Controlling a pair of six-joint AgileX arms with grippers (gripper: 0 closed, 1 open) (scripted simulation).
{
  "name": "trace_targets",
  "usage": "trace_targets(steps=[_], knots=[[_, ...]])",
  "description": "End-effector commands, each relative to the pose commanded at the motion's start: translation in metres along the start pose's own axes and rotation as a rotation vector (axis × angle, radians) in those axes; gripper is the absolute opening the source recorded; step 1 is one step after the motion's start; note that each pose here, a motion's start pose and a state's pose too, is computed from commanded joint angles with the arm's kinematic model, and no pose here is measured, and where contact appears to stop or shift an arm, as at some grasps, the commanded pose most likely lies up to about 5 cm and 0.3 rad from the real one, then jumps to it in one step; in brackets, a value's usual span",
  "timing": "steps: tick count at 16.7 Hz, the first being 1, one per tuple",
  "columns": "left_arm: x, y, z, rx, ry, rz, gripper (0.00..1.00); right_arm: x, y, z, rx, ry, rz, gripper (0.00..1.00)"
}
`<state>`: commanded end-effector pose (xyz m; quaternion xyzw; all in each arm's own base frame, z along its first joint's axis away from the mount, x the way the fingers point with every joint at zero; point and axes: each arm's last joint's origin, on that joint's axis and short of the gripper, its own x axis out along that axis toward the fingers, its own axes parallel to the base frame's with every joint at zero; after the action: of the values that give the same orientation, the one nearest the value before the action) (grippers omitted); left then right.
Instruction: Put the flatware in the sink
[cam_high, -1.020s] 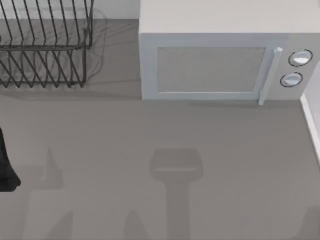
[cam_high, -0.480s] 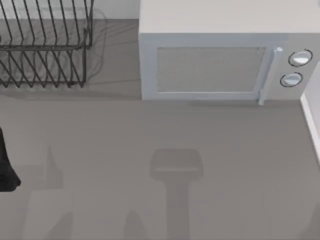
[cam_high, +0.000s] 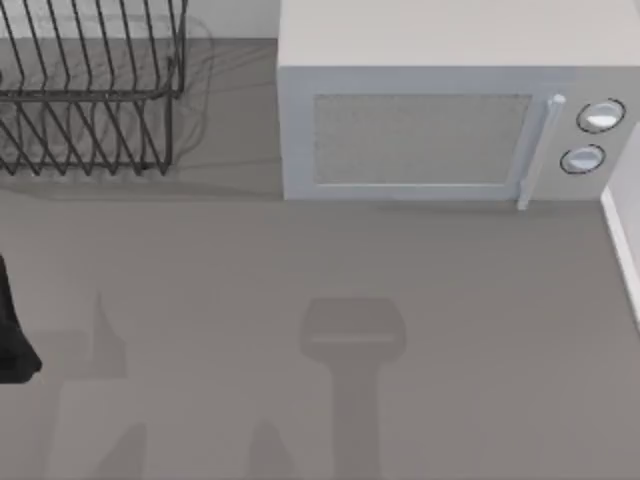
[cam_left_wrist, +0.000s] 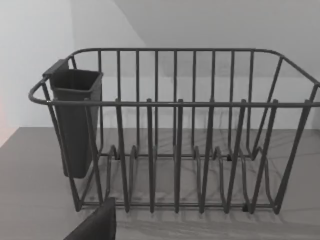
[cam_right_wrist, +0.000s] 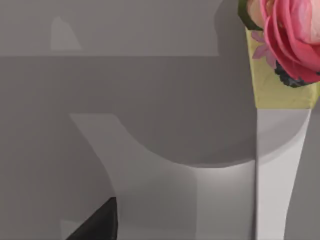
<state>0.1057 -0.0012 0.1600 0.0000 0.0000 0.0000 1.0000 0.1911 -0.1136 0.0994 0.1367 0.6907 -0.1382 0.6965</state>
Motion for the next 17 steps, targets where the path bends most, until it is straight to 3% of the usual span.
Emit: trace_targets(steps=[6,17], knots=[[0.0000,0.0000,0.0000,0.000,0.000,0.000,1.00,0.0063,0.0003,-0.0018,0.000,0.003,0.000,1.00],[0.0000,0.0000,0.0000,0.000,0.000,0.000,1.00,0.0063,0.0003,-0.0018,0.000,0.003,0.000,0.17]])
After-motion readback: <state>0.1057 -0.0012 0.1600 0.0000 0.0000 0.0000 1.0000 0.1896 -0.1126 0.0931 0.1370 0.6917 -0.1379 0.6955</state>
